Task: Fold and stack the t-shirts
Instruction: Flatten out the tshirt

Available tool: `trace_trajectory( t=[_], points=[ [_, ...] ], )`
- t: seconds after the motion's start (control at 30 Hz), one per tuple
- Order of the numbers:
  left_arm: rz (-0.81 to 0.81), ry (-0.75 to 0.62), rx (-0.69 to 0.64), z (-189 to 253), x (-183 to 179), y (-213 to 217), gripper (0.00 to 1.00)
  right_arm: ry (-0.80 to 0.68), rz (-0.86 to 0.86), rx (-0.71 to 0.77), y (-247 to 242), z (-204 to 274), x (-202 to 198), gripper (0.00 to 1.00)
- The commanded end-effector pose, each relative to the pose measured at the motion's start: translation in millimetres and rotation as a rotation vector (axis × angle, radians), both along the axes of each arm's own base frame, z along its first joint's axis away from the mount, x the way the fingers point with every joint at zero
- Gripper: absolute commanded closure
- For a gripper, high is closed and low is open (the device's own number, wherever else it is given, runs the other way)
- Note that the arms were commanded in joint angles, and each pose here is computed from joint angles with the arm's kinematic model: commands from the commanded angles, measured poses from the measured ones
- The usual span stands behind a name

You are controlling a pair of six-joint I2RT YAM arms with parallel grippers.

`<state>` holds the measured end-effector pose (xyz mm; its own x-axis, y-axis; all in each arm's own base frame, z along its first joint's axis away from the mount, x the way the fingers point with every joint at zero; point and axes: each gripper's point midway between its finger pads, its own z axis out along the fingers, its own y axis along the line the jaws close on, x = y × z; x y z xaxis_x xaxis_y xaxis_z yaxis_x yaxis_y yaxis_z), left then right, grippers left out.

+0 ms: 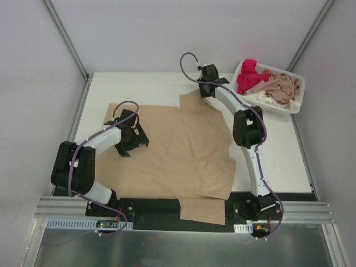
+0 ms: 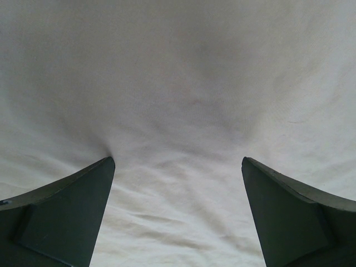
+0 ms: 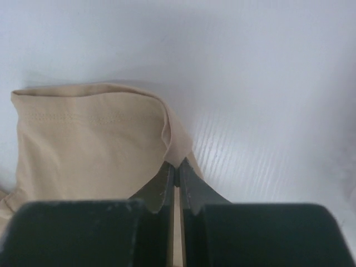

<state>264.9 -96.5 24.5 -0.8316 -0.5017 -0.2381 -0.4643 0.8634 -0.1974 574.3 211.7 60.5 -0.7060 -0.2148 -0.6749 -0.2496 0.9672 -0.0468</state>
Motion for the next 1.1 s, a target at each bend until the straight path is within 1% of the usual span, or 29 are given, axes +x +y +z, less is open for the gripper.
trace_trajectory(
  t=[0.0,0.03,0.1,0.13,0.17,0.2,0.23,0.3,0.33,0.37,0.4,0.43,0.47,0.5,0.53,0.57,0.6,0.63,0.67,0.7,0.73,0.77,0.8,0.83,0.9,0.93,1.0,1.07],
  points=[
    [-0.021,-0.006,0.003,2,3,-3,0.01,-0.222,0.022,-0.071,-13,52,47,0.99],
    [-0.018,-0.007,0.004,2,3,-2,0.01,-0.261,0.004,-0.094,-19,61,55,0.99],
    [-0.018,-0.002,0.005,1,1,-2,0.01,-0.329,0.030,-0.153,-27,68,72,0.99],
    [-0.016,-0.007,0.003,2,2,-2,0.01,-0.355,0.039,-0.187,-31,70,78,0.94],
    [-0.018,-0.008,-0.002,3,2,-3,0.01,-0.416,0.061,-0.233,-33,76,89,0.89],
    [-0.021,-0.014,-0.004,4,4,-4,0.01,-0.447,0.061,-0.264,-36,79,95,0.82],
    [-0.021,-0.019,-0.005,6,5,-4,0.01,-0.502,0.033,-0.281,-39,93,103,0.56],
    [-0.029,-0.033,0.001,9,8,-3,0.01,-0.528,0.036,-0.290,-38,101,107,0.30],
    [-0.030,-0.049,0.005,14,11,-2,0.01,-0.523,0.048,-0.282,-35,105,104,0.10],
    [-0.027,-0.058,0.014,16,12,-1,0.01,-0.529,0.056,-0.268,-33,118,96,0.01],
    [-0.031,-0.076,0.011,22,16,-2,0.01,-0.537,0.083,-0.238,-22,127,89,0.03],
    [-0.033,-0.099,0.004,29,19,-3,0.01,-0.544,0.104,-0.221,-15,137,81,0.03],
    [-0.035,-0.111,-0.002,33,20,-4,0.01,-0.545,0.121,-0.211,-13,152,66,0.03],
    [-0.038,-0.130,-0.005,40,23,-5,0.01,-0.550,0.142,-0.194,-2,162,54,0.03],
    [-0.038,-0.154,-0.010,47,25,-5,0.01,-0.566,0.146,-0.187,-1,189,37,0.03],
    [-0.038,-0.170,-0.010,52,27,-5,0.01,-0.527,0.152,-0.196,0,181,22,0.03],
    [-0.035,-0.184,-0.010,56,28,-4,0.01,-0.506,0.126,-0.198,3,183,7,0.03],
    [-0.033,-0.203,-0.012,62,28,-3,0.01,-0.470,0.090,-0.145,1,196,-17,0.03],
    [-0.029,-0.214,-0.013,65,27,-3,0.01,-0.425,0.054,-0.104,0,194,-32,0.03],
    [-0.022,-0.214,-0.013,65,25,-2,0.01,-0.327,0.055,-0.070,1,169,-55,0.03],
    [-0.020,-0.234,-0.014,71,25,-1,0.01,-0.257,-0.007,0.039,0,173,-83,0.03],
    [-0.015,-0.231,-0.010,71,22,0,0.01,-0.197,-0.016,0.078,-1,159,-101,0.03],
    [-0.017,-0.230,-0.007,70,20,1,0.01,-0.080,0.002,0.104,-1,120,-130,0.03],
    [-0.019,-0.235,-0.005,72,19,2,0.01,-0.085,-0.003,0.166,-1,128,-146,0.03],
    [-0.029,-0.212,0.000,69,12,4,0.01,-0.005,-0.044,0.245,-1,111,-173,0.03],
    [-0.030,-0.210,-0.001,69,10,4,0.01,0.060,-0.055,0.235,-8,92,-195,0.03],
    [-0.019,-0.185,-0.003,62,6,4,0.01,0.136,-0.093,0.245,-12,74,-214,0.03],
    [-0.004,-0.167,0.003,56,6,5,0.01,0.200,-0.088,0.234,-14,51,-228,0.03]
  ],
)
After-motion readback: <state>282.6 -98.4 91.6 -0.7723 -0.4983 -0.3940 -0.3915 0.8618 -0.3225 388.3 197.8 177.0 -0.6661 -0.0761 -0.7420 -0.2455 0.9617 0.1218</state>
